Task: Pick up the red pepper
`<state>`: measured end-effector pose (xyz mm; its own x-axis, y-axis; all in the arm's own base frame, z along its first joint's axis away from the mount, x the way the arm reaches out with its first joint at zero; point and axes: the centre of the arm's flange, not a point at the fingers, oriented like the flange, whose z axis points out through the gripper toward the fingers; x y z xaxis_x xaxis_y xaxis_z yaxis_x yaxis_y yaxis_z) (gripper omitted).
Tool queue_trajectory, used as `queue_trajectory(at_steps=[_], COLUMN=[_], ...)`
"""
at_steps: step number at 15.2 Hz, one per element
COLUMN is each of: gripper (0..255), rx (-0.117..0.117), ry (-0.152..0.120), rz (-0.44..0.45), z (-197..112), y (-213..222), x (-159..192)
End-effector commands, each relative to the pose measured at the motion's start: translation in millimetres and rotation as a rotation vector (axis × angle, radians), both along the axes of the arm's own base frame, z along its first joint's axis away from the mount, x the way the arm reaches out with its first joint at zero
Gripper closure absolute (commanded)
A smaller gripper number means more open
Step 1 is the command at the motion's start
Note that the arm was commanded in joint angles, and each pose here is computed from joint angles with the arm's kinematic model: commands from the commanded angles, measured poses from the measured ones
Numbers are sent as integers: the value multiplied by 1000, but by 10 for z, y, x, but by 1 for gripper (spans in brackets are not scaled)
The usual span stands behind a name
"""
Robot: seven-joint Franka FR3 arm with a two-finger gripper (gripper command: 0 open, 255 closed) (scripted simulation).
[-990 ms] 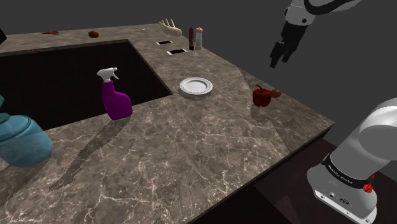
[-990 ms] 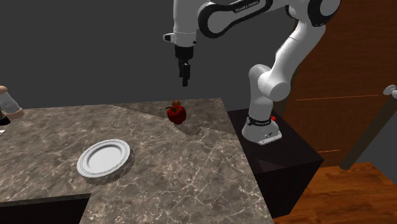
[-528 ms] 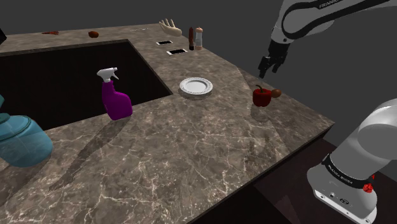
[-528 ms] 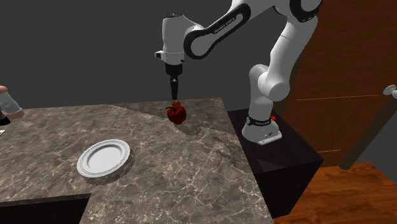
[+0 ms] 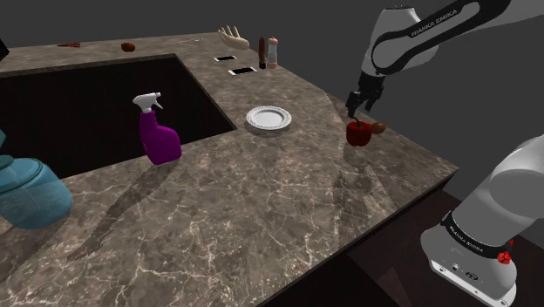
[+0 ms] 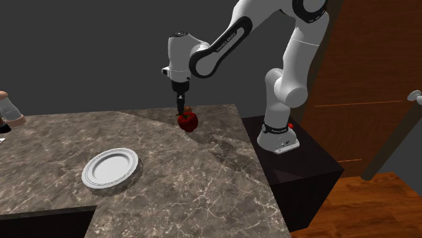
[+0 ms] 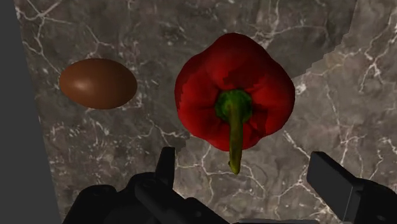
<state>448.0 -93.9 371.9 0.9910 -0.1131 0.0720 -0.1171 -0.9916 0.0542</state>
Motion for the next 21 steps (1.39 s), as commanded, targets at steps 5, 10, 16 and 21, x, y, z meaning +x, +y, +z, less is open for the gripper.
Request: queue_trajectory(at_steps=[5, 10, 16, 21], gripper=[255, 255, 255, 255], rx=[0, 0, 0, 0], ry=[-1, -1, -1, -1], rz=[0, 0, 0, 0], z=[-195, -193, -91, 173], y=[3, 1, -2, -2], x=[4, 5, 1, 1])
